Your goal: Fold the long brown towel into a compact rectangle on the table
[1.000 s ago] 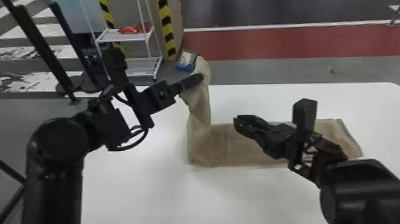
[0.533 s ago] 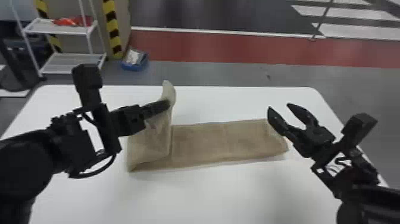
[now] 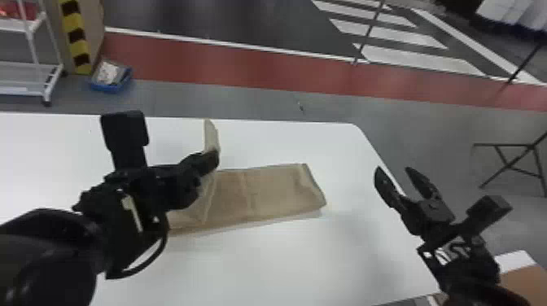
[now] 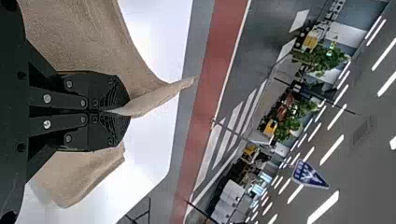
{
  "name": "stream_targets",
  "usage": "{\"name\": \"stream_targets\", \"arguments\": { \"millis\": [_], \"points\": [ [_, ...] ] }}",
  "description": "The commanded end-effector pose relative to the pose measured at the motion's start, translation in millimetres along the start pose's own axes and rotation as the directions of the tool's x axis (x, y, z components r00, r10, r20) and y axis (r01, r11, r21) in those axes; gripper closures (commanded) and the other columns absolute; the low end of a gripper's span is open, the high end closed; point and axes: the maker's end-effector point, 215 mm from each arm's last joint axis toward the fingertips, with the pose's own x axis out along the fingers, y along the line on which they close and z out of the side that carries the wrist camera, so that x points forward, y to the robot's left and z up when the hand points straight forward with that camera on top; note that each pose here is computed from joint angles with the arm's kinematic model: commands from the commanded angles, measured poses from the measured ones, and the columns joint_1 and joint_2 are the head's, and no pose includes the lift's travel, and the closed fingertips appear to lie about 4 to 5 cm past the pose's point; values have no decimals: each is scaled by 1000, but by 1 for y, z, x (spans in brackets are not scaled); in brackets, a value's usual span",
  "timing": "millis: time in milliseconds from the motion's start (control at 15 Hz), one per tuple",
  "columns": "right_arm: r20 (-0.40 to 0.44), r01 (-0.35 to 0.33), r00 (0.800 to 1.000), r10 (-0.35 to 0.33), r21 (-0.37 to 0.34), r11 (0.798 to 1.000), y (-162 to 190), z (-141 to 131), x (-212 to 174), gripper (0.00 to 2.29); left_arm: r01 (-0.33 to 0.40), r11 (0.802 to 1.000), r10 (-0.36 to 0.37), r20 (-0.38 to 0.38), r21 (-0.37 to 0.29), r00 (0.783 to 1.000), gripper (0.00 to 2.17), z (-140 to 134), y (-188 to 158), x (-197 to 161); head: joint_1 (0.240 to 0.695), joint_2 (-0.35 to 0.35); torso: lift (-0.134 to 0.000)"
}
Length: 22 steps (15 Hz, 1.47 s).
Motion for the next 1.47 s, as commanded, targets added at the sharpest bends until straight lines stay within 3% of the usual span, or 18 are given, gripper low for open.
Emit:
{"name": "stream_targets", "arguments": {
  "millis": [0,333,400,467,533,667,800,1000,1133,1200,1400],
  "points": [
    [5,15,1000,-15,-4,1000,-11,-4,-7,83,-7,1000,7,-21,15,1000,1663,-18,-7,11,691,-350,-124],
    [11,21,1000,-21,3,1000,-19,-10,-11,83,-16,1000,17,-23,15,1000,1646,-28,-8,20,695,-350,-124],
    [12,20,1000,-21,8,1000,-20,-11,-12,83,-6,1000,6,-17,18,1000,1173,-29,-13,21,695,-350,-124],
    [10,16,1000,-17,10,1000,-17,-13,-11,83,15,1000,-14,-28,16,1000,269,-34,-17,24,695,-350,-124],
    [8,11,1000,-11,11,1000,-14,-14,-9,83,40,999,-40,-36,17,999,-1,-39,-25,26,695,-350,-124],
    [7,-3,1000,3,19,1000,-6,-17,-6,83,72,997,-72,-5,15,997,-1,-39,-37,30,695,-350,-124],
    [3,-20,1000,20,28,999,4,-20,-2,83,64,998,-64,-21,6,998,33,-51,-31,34,695,-350,-124],
    [-5,-48,999,48,49,998,29,-30,6,83,42,999,-41,21,-15,999,33,-40,-16,31,695,-350,-124],
    [-8,-61,998,62,48,997,55,-32,18,124,-3,1000,5,59,-25,998,33,-25,12,15,695,-350,-124],
    [-28,-68,997,70,53,996,74,-37,25,134,-46,999,45,70,16,997,33,-15,43,1,695,-350,-124],
    [-109,-119,986,125,58,991,147,-58,46,218,-132,991,127,112,39,986,33,9,116,-49,695,-350,-124]
  ]
}}
